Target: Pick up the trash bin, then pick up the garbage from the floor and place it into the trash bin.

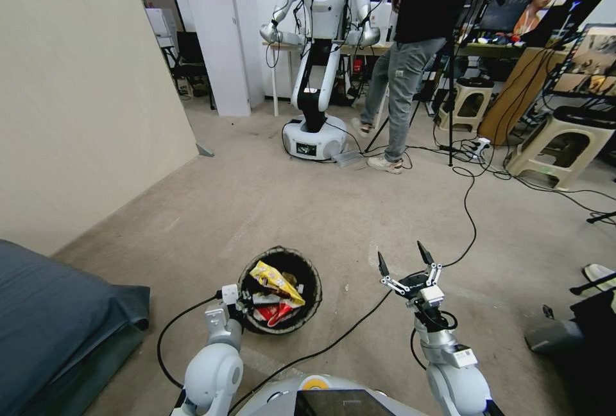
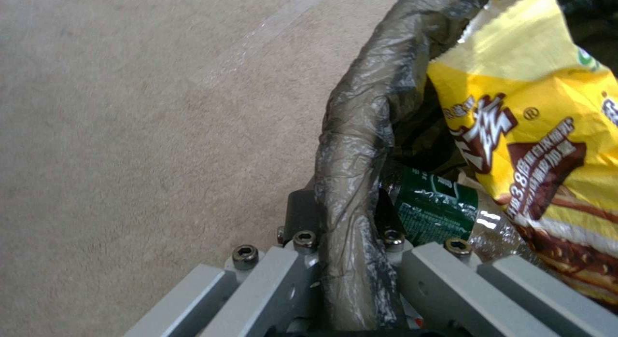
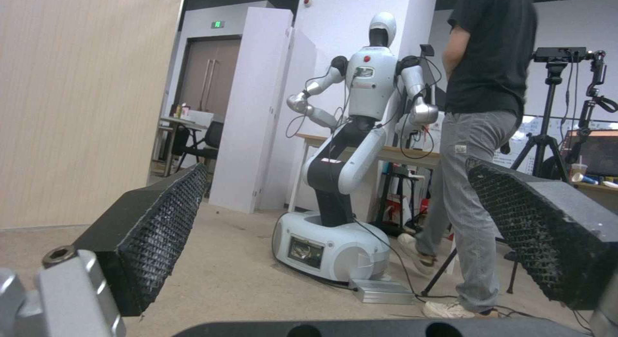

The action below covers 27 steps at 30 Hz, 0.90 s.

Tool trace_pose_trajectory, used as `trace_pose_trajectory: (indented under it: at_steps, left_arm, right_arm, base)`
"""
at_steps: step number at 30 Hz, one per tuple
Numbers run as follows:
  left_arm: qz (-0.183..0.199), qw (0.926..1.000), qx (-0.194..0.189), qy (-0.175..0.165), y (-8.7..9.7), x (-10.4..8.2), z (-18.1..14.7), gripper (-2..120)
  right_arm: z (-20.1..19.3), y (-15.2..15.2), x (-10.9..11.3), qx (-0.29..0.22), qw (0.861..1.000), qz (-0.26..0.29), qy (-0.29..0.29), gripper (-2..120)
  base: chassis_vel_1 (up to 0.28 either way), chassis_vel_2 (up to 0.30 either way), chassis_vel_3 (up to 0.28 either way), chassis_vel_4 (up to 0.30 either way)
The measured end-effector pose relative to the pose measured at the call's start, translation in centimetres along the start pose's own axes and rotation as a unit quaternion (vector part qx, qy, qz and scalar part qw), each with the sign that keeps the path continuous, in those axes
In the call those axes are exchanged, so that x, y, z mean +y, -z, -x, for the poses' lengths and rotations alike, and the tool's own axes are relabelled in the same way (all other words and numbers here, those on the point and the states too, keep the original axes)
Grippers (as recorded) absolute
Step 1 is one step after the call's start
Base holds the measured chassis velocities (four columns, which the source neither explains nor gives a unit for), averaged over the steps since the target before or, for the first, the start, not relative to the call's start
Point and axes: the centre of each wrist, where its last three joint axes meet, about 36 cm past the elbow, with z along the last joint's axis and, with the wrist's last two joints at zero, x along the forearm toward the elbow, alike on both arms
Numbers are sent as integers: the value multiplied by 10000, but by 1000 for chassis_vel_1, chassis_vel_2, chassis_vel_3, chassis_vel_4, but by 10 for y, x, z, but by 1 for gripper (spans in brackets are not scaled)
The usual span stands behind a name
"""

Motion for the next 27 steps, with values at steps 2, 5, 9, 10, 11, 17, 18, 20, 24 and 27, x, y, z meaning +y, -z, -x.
trace_pose_trajectory:
  at_steps: [2, 5, 9, 10, 11, 17, 18, 20, 24, 27]
  left_arm:
    - [-52, 10000, 78, 12, -1, 1, 3, 0]
    - [-70, 9999, 113, 14, -2, 2, 4, 0]
    - [-87, 9998, 151, 14, -2, 2, 5, 0]
    - [-119, 9998, 181, -3, -1, 2, 5, 0]
    - [-119, 9998, 181, -3, -1, 2, 5, 0]
    - [-157, 9997, 189, -74, -1, 1, 5, 10]
    - [-168, 9996, 193, -112, -1, 0, 5, 13]
    - [-187, 9996, 176, -144, -1, 0, 5, 15]
    - [-220, 9995, 142, -203, -1, -1, 5, 27]
    - [-224, 9994, 136, -210, -1, -1, 5, 32]
  right_arm:
    - [-1, -1, 0, 8, 10000, 1, 8, 100]
    - [-2, -2, 0, 19, 10000, 3, 18, 100]
    - [-2, -3, 1, 21, 10000, 10, 27, 100]
    - [-2, -4, 2, 25, 10000, 17, 44, 100]
    - [-2, -4, 2, 25, 10000, 17, 44, 100]
    - [-4, -7, 3, 39, 9999, 26, 92, 100]
    - [-4, -7, 3, 39, 9999, 26, 104, 100]
    - [-5, -8, 4, 42, 9999, 26, 126, 100]
    - [-7, -9, 4, 47, 9998, 25, 172, 100]
    - [-8, -10, 4, 51, 9998, 26, 184, 100]
  base:
    - [0, 0, 0, 0]
    - [0, 0, 0, 0]
    - [0, 0, 0, 0]
    - [0, 0, 0, 0]
    - [0, 0, 0, 0]
    - [0, 0, 0, 0]
    - [0, 0, 0, 0]
    - [0, 0, 0, 0]
    - [0, 0, 0, 0]
    - [0, 0, 0, 0]
